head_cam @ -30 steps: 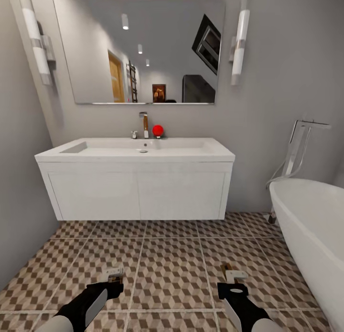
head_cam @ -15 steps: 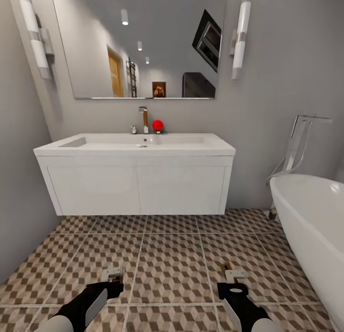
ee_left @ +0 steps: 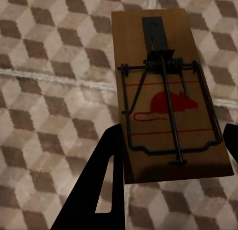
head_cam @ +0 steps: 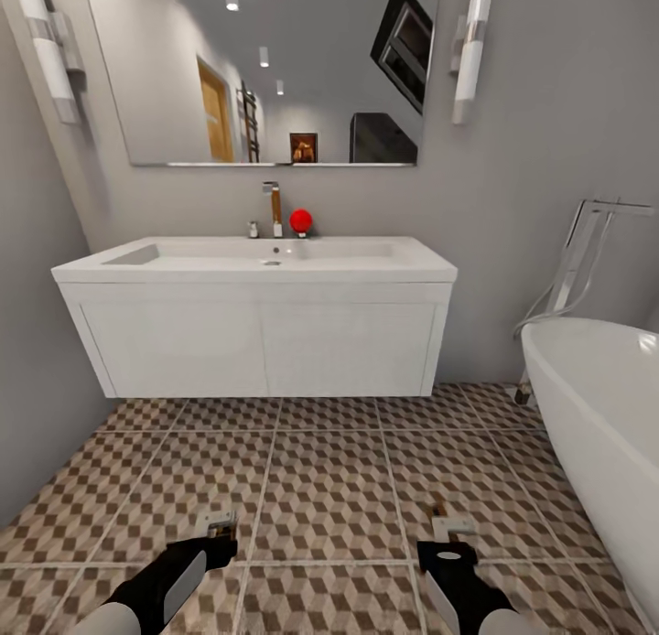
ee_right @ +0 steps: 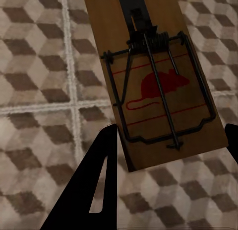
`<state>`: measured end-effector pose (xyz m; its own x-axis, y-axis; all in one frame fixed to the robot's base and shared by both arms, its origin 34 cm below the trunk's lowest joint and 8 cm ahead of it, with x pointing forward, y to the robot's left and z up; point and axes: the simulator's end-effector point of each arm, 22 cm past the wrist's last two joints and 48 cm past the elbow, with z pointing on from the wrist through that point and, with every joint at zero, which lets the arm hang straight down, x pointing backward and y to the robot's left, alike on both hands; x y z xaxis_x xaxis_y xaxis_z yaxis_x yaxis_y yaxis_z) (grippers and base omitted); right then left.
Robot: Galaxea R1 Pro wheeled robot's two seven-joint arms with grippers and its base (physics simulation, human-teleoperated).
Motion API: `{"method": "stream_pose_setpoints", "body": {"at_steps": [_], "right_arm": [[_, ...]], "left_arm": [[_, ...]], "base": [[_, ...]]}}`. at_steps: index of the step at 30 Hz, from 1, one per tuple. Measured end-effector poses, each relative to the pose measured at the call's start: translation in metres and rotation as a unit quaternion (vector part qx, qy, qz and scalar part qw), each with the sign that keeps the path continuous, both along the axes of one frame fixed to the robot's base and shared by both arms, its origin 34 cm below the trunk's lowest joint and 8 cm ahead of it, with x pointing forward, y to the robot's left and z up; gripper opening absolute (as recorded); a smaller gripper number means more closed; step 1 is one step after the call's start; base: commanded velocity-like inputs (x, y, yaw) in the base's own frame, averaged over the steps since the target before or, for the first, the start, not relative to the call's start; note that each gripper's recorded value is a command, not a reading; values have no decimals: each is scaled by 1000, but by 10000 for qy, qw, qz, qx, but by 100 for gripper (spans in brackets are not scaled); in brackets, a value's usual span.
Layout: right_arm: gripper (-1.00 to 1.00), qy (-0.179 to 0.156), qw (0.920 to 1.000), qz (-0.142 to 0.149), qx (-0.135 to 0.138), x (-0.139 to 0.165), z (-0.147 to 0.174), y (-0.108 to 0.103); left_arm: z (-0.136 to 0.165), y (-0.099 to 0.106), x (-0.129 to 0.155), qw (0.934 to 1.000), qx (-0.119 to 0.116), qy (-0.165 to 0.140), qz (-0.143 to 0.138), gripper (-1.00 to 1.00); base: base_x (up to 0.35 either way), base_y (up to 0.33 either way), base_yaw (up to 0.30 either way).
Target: Take the four mousetraps from the cabinet in the bathroom and place them on the bathroom floor. Make sure all four end up on the same floor surface, and ensure that at least two of them are either under or directly next to the same bathroom sink.
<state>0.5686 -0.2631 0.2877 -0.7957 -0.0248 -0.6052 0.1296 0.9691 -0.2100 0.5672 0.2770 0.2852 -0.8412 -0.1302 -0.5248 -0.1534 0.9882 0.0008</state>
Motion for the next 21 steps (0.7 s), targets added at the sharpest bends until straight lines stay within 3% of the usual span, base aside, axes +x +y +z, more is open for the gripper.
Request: {"method": "stream_pose_setpoints", "body": {"at_steps": [6,10,14,21], "right_arm": [[-100,99,9999,-11,-31,-5,-12,-3],[-100,70,10000,1,-38,-3,-11,-5],[-100,69,10000,20,-13,-3,-11,-3],[-100,69,10000,29,-15,-3,-11,-3]], "left_arm": [[-12,0,-5,9999,-15,110,-5,-100],[-8,0,1,10000,-5,-16,13,-100],[-3,3,9,9996,27,-259,82,-100],[-2,5,10,9995,38,-301,102,-100]], "base": [[0,0,0],[0,0,0],[218,0,0],[315,0,0]]}}
